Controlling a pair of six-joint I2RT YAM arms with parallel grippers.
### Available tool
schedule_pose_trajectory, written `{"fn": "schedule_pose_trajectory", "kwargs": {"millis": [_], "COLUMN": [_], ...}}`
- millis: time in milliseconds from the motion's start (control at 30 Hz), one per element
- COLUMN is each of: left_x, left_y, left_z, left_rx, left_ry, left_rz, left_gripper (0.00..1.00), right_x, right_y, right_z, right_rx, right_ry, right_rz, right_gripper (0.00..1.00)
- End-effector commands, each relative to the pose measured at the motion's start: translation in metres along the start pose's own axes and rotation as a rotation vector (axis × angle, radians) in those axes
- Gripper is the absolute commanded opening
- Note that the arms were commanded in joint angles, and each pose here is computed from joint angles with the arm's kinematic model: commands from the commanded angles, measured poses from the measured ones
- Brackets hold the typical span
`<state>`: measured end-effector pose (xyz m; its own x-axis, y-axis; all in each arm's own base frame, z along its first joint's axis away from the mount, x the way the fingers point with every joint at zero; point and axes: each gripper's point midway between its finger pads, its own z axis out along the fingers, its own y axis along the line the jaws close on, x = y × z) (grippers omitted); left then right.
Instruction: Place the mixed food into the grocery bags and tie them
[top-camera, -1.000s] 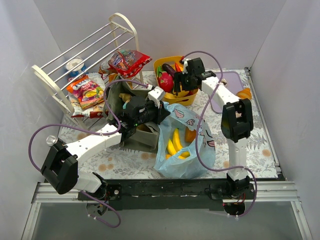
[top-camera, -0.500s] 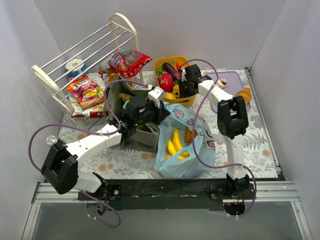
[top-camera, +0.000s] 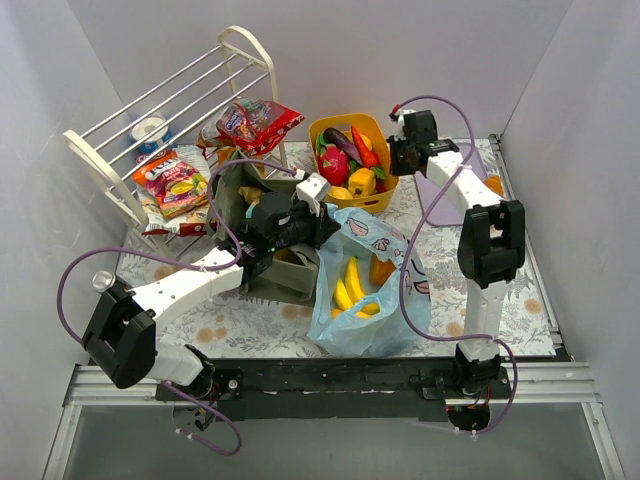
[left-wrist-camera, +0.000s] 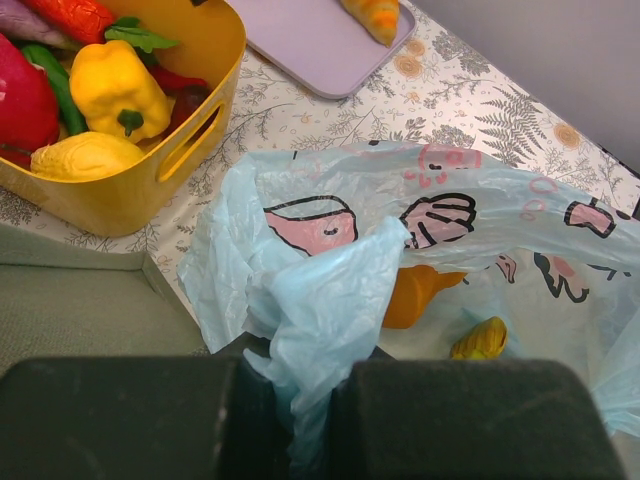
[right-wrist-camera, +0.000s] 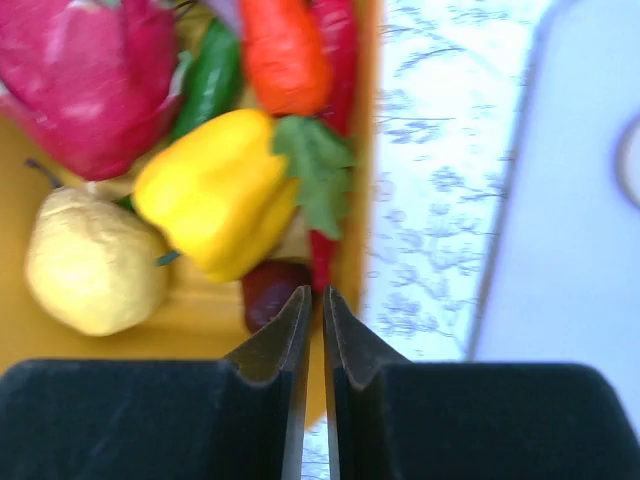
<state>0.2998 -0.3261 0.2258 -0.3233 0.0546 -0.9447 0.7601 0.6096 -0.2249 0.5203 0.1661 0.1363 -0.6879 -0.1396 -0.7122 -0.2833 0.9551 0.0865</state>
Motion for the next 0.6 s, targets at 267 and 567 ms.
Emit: {"fn": "schedule_pose_trajectory", "kwargs": {"millis": [267, 567], "left_x": [-0.004, -0.002], "left_y": [-0.007, -0.008], "left_z": [-0.002, -0.001], "left_rx": [0.014, 0.012], "left_ry": [-0.005, 0.001], "left_rz": [0.017, 0.019], "left_gripper": [0.0, 0.0], "right_x": [-0.017, 0.029], "right_y": [-0.001, -0.08], "right_z": [-0.028, 0.001], "right_rx": [-0.065, 0.285], "right_ry": [-0.078, 0.127], "right_rz": [-0.012, 0.076], "right_gripper": [0.26, 0.63]}}
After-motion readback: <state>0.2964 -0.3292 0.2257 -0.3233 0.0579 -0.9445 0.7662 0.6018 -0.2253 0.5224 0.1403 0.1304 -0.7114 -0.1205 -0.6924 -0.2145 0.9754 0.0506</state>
